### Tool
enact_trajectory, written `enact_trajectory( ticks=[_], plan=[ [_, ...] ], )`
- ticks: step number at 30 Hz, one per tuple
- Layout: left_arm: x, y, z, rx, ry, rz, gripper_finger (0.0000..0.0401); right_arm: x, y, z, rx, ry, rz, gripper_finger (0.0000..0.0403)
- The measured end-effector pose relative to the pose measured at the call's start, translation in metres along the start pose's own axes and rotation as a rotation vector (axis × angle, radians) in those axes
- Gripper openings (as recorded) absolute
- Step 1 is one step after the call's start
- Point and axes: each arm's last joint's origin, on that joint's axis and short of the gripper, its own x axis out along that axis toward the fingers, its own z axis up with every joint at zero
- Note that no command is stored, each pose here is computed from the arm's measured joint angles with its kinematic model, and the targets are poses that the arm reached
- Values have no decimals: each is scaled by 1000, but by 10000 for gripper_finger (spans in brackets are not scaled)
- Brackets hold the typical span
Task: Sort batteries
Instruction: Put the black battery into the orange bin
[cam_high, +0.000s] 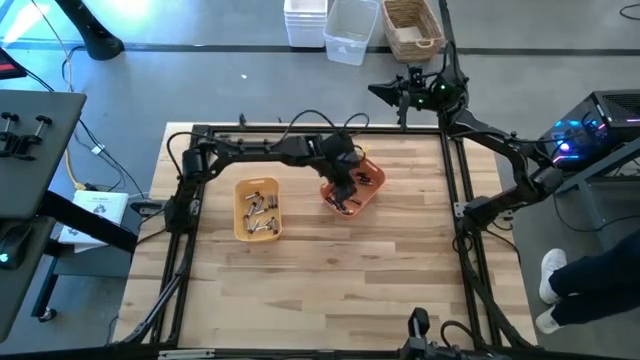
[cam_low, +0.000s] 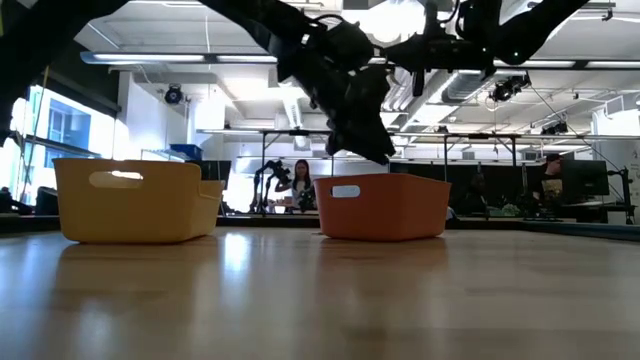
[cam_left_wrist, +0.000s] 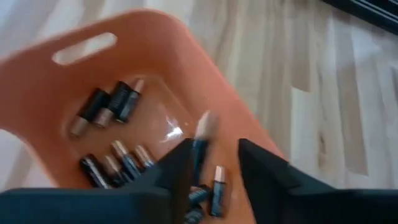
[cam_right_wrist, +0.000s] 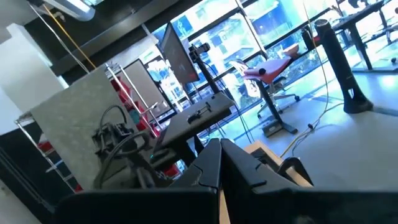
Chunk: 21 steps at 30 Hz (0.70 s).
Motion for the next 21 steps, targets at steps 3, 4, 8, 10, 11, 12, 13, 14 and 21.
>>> enact_trajectory(
  ticks=[3,4,8,10,11,12,13,14,21],
  plan=[
    [-3,-8,-2,-2,26,6,170,-2,5,3,-38,-14,8,0],
    [-6,-8,-3,-6,40,26,185,-3,6,4,-54,-16,12,0],
    [-44,14,-9,-141,127,383,225,-6,12,8,-97,-15,34,0],
    [-78,37,-16,-258,183,610,230,-6,15,9,-104,-8,53,0],
    [-97,51,-20,-321,199,708,231,-7,15,9,-107,-4,59,0],
    [-113,64,-26,-378,211,793,232,-7,15,8,-110,2,66,0],
    [-127,80,-34,-428,230,858,232,-6,15,7,-114,11,71,0],
    [-139,98,-45,-482,255,897,233,-6,15,7,-117,16,70,0],
    [-179,226,-147,-1101,345,959,233,-5,14,5,-52,30,67,0]
  ],
)
